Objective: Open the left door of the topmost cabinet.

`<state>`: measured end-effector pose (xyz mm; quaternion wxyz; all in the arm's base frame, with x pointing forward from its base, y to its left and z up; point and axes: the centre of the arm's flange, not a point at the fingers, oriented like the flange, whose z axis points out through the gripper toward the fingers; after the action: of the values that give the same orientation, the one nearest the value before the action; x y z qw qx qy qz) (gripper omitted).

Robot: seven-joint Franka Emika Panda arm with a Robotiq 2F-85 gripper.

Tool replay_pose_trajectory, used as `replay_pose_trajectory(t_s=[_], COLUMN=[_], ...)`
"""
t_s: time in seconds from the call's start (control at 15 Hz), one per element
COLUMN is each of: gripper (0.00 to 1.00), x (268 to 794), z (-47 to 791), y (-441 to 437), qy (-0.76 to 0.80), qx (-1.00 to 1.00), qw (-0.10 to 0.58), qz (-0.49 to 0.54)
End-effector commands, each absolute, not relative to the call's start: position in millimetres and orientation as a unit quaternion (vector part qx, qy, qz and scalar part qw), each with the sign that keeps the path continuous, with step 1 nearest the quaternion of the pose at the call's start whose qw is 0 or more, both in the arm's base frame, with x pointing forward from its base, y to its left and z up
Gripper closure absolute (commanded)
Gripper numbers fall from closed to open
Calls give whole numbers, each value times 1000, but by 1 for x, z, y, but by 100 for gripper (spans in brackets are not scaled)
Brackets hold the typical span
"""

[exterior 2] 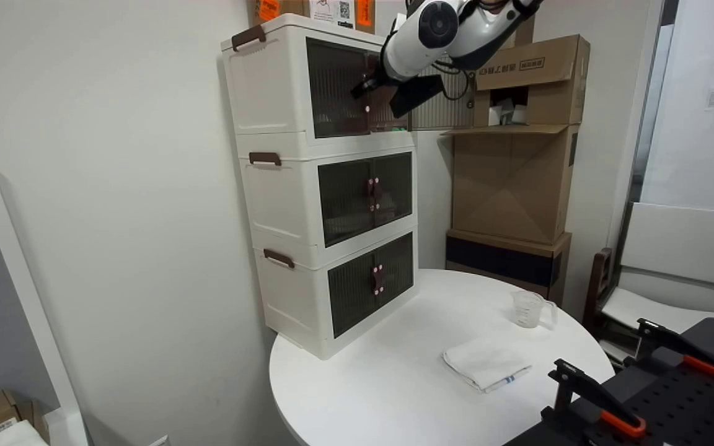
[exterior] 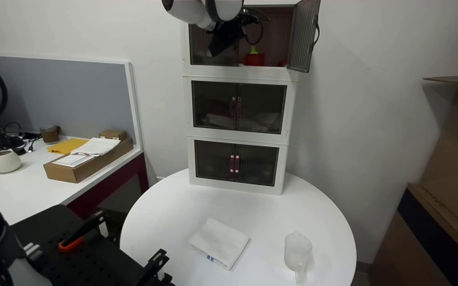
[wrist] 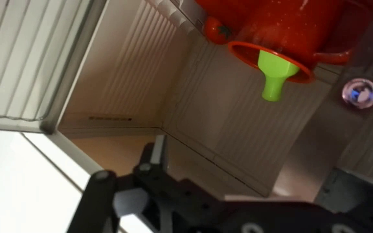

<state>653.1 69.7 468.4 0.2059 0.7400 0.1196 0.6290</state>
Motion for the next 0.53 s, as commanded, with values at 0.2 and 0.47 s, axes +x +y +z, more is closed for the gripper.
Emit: replay_pose_trajectory(t_s=[0.2, 0.47], gripper=[28, 57], x=[661, 651], z=[451, 449], y=[60, 63], qy=[112, 127], qx=[732, 726], qw=[230, 232], qz=[632, 635])
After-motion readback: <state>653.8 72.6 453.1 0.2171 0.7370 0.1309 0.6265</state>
